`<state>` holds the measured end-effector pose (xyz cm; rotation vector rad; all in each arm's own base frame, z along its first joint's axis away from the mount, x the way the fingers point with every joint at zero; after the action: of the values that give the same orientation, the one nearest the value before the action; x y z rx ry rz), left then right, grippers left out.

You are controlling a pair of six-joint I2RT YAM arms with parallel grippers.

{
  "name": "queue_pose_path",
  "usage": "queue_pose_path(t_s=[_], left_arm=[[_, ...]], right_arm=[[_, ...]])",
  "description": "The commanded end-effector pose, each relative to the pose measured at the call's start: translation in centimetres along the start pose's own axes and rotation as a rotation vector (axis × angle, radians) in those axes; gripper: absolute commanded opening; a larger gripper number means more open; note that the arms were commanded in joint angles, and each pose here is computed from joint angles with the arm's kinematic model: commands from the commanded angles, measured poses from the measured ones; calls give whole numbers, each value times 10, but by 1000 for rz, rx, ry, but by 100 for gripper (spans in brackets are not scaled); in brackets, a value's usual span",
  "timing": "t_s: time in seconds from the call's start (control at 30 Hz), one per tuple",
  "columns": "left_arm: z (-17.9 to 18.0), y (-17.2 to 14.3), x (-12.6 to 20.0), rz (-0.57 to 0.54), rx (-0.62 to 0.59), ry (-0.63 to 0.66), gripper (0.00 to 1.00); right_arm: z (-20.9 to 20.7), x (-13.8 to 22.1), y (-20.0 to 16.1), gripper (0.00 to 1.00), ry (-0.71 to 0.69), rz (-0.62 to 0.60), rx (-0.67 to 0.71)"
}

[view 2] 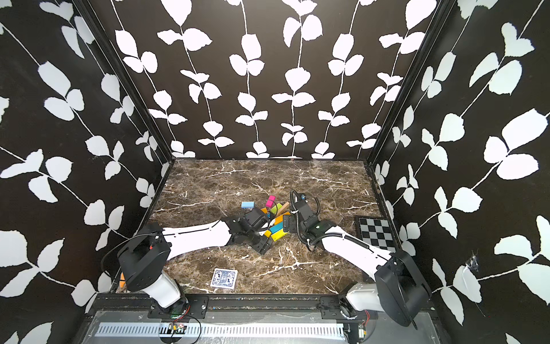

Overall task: Assemble the letter h with building blocks
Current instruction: Pick up the building block from the center of the board.

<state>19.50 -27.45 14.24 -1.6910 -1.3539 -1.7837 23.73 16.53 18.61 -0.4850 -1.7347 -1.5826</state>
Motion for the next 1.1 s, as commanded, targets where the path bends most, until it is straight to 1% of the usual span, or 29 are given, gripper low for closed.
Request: queue_pose_path(t_s=[0.0,0.1,0.23,0.33,0.53,0.63,0.73,0.83,0.87,0.93,1.07], left_arm=[[2,1,1,26,-15,37,74],[2,1,-4,38,-18,56,70],[0,3,-9,39,-32,76,70],[0,5,-14,40,-38,97,67],[0,7,-24,64,-48,134,58],[1,6,-26,75,-55,160,50],[1,3,-29,89,-64,185,46],[1,1,-32,95,-62,198,36],[1,0,-32,91,-56,203,31],[0,1,-29,64,-43,200,23],[-2,6,-11,-12,-7,173,14]], right_arm=[[-2,5,4,99,-16,-26,-24],[-2,6,4,99,-14,-36,-30],[-4,5,4,99,-9,-36,-39],[-4,5,4,99,3,-39,-46],[-5,5,3,99,4,-43,-59],[-7,6,2,99,1,-46,-62],[-10,8,1,99,-2,-54,-75],[-13,6,1,99,-6,-54,-94],[-14,6,0,99,-6,-51,-102],[-15,5,0,100,-6,-51,-114],[-16,3,0,99,-1,-50,-123]])
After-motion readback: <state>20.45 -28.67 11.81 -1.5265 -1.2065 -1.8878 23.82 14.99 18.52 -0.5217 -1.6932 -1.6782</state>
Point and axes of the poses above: each gripper's point midway between its finger pads, its own x axis back along the fingers, its own z axis along the line the jaws close on, y = z × x, the point moved 10 cm from there along x, back along the fingers, and after that the axes turned 8 degrees about x, right-handed, at the moved point
